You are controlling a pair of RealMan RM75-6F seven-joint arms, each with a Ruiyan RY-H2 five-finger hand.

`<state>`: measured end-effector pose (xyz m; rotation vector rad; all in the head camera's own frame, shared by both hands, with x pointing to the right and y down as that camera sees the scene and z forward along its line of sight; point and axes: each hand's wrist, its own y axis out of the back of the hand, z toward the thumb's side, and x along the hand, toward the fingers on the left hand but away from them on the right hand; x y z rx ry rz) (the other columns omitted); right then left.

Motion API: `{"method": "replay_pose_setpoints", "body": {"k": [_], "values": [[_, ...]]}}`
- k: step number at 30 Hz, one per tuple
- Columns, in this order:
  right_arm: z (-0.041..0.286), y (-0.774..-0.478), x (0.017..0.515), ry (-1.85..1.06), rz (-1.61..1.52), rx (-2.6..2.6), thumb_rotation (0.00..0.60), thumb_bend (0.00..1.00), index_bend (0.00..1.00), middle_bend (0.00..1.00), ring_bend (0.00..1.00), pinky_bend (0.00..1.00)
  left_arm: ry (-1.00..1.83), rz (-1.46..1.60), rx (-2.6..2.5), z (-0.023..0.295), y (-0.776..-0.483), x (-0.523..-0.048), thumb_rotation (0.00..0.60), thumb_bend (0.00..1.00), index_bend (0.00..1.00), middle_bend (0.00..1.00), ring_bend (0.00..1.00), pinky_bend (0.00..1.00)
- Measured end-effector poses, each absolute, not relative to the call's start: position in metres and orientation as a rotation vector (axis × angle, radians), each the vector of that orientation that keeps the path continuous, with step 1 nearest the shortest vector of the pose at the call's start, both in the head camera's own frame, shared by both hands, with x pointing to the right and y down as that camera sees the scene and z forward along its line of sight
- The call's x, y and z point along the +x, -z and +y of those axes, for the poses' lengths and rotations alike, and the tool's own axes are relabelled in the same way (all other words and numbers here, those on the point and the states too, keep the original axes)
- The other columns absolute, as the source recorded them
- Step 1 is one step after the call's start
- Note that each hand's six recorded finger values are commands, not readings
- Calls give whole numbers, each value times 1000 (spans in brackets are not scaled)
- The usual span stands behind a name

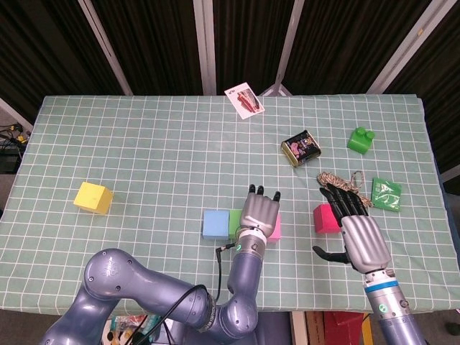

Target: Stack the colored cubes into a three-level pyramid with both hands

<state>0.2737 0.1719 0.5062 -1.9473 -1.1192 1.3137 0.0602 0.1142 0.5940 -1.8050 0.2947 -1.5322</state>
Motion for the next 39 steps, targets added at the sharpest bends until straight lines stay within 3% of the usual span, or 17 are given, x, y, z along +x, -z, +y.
{"method": "replay_pose_setpoints", "body": {"k": [39], "values": [[173,-507,274,-1317,-1116,-1941,600,167,0,0,0,0,1499,376,-1854,106,-584,56,600,194,0,207,0,48]]}}
